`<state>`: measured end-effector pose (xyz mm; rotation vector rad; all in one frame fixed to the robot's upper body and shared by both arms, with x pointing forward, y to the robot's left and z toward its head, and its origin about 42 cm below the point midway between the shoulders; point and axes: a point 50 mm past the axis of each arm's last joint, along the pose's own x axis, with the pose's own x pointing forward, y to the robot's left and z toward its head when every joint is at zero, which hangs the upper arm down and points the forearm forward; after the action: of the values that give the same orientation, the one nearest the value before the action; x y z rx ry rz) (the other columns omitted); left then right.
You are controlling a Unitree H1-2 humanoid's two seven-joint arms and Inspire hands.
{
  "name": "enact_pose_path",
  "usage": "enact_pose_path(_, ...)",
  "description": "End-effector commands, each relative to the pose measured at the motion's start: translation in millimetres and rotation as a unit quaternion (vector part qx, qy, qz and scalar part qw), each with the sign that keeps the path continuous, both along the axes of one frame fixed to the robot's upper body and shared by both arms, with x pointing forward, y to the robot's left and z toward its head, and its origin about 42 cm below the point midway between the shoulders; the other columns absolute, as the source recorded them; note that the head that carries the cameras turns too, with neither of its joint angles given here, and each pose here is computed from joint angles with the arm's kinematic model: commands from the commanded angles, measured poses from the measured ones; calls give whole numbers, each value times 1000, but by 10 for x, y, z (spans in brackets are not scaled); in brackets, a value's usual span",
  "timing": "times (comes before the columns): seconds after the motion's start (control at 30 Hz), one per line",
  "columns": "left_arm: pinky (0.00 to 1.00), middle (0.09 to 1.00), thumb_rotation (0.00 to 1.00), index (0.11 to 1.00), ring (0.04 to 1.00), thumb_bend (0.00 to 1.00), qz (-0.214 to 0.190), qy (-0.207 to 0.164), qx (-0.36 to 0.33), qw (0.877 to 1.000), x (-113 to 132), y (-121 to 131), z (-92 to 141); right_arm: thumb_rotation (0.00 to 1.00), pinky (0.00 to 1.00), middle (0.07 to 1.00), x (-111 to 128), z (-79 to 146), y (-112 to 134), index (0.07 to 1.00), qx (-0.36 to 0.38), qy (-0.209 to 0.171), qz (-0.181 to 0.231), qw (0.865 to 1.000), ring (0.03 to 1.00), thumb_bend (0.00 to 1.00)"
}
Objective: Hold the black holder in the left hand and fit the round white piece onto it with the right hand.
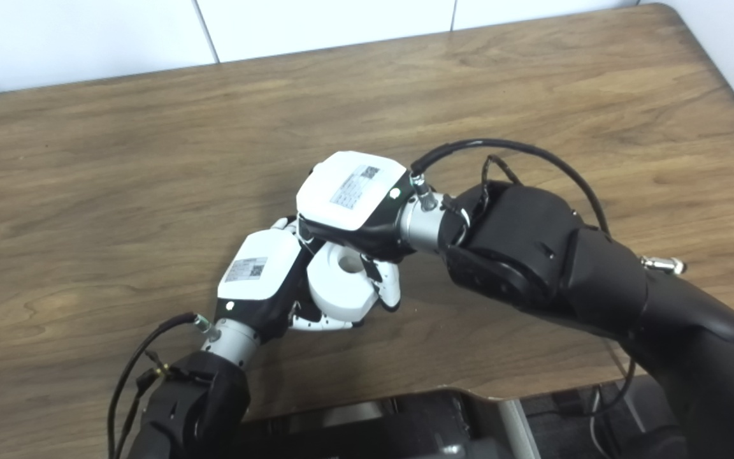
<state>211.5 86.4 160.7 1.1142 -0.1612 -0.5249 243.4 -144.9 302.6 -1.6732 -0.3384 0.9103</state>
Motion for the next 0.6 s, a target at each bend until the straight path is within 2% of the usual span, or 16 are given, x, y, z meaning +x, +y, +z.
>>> enact_pose_path(0.0, 963, 818, 54, 487, 922, 515, -16, -1, -10, 1000, -22, -117, 42, 0, 929, 472, -19, 46, 34, 489, -12, 28, -7, 1000, 581, 531)
enact_pose_path(0.57, 957, 814, 54, 487, 912, 515, -15, -1, -11, 1000, -22, -146, 57, 0, 899, 466, -36, -18, 68, 498, -19, 32, -7, 999, 607, 531)
